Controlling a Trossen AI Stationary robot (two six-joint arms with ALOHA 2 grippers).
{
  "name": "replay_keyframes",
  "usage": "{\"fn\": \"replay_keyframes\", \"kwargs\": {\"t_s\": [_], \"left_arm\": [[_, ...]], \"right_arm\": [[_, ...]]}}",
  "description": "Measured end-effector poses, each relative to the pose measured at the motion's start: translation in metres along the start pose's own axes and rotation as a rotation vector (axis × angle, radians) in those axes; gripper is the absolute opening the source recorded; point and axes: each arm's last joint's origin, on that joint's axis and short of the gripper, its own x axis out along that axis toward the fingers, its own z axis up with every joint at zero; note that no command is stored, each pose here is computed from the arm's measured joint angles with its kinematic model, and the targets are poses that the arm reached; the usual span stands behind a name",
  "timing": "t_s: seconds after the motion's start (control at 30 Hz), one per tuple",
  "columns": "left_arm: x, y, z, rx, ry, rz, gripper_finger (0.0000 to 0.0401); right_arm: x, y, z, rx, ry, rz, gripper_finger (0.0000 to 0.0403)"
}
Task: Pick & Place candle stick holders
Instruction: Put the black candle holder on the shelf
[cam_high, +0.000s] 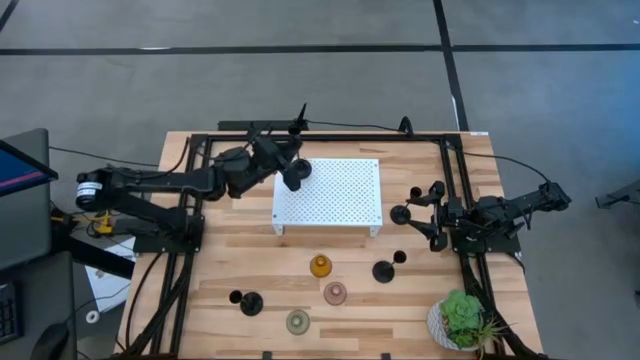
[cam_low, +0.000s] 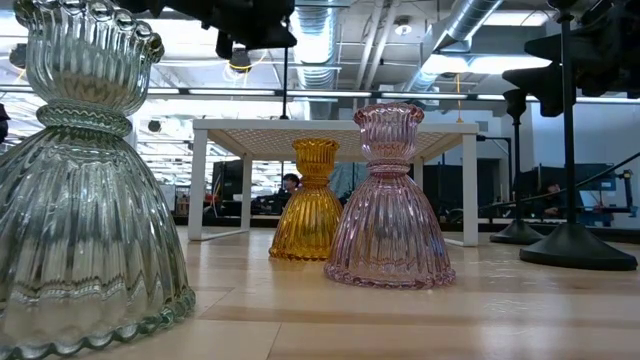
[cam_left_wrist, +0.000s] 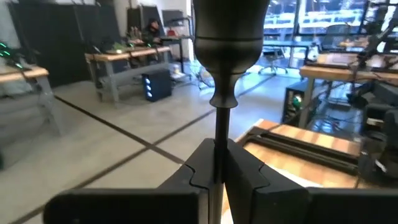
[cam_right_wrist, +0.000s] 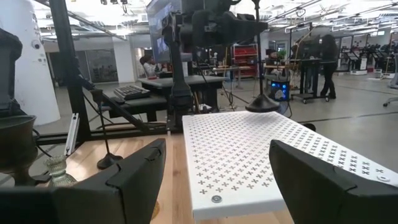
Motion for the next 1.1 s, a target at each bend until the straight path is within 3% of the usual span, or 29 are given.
{"fn": "replay_keyframes", "kwargs": {"t_s": [0.8, 1.1], "left_arm": [[0.0061, 0.0081, -0.0097, -0.043, 0.070, 0.004, 0.0024], [0.0061, 0.0082, -0.0097, -0.040, 0.071, 0.008, 0.0046]], "right_arm": [[0.0000, 0.0000, 0.0000, 0.000, 0.000, 0.000, 0.0276], [0.0000, 0.0000, 0.0000, 0.000, 0.000, 0.000, 0.0276]]}}
